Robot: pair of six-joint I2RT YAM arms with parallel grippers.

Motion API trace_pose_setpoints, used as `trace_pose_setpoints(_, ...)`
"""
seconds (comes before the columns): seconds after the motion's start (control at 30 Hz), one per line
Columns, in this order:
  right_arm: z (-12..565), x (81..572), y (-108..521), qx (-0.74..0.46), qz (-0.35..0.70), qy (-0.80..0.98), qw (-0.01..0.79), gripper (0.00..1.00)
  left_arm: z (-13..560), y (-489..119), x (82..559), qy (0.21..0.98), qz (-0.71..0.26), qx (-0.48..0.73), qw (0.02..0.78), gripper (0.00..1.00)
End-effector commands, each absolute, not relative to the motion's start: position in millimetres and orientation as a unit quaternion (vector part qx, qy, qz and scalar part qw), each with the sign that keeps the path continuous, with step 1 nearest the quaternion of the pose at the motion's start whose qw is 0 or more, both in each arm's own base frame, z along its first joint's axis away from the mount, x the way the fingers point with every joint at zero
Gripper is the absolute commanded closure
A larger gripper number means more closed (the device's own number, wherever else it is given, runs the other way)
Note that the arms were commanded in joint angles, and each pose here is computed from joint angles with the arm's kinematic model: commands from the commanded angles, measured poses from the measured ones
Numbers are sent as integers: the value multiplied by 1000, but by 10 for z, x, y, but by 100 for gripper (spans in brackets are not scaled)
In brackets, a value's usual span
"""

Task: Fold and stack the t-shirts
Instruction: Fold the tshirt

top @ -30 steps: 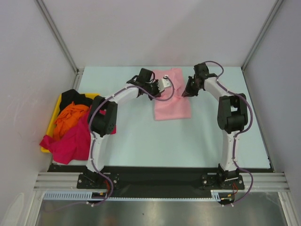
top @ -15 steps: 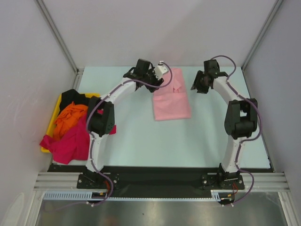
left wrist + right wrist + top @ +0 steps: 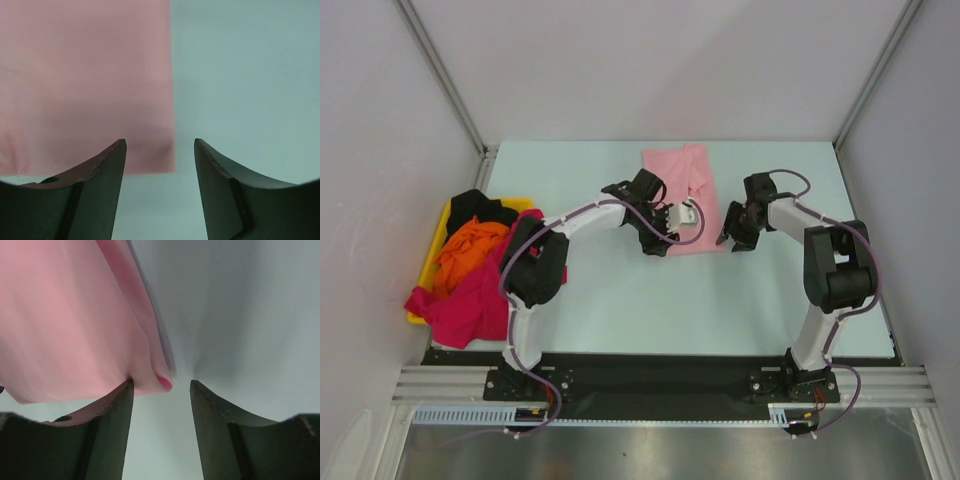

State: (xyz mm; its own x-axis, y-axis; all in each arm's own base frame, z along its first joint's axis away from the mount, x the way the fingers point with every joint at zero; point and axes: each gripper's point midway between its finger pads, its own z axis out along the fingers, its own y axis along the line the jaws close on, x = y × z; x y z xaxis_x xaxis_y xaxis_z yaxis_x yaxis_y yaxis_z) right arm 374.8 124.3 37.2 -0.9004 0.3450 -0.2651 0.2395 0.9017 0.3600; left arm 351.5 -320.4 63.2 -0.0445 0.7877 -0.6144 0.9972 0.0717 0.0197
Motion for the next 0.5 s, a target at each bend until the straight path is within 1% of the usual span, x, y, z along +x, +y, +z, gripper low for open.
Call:
trace_pose_setpoints(0.0,393,3867,1364,153,190,953,178,46,570,-3225,3632,662,-187,675,266,37)
trace_pose_setpoints(0.13,304,3840,1398,158,196,953,168,48,378,-3146,3641,675,-158,676,249,39)
trace_pose_setpoints(0.23,205,3798,1384,163,194,954,158,53,302,-3102,3607,678,-150,680,235,40)
trace_pose_setpoints(0.27,192,3806,1383,164,195,954,159,59,267,-3064,3573,679,-148,683,225,40)
trace_pose_setpoints(0.33,165,3788,1378,168,195,954,154,65,226,-3049,3543,674,-143,691,219,39)
trace_pose_setpoints(0.37,157,3779,1386,169,196,954,152,72,187,-3025,3518,673,-139,694,212,39)
trace_pose_setpoints(0.43,150,3760,1397,169,197,954,149,79,141,-3018,3493,669,-133,702,205,38)
trace_pose_setpoints(0.47,163,3744,1389,168,197,955,148,87,121,-3019,3494,668,-130,703,205,39)
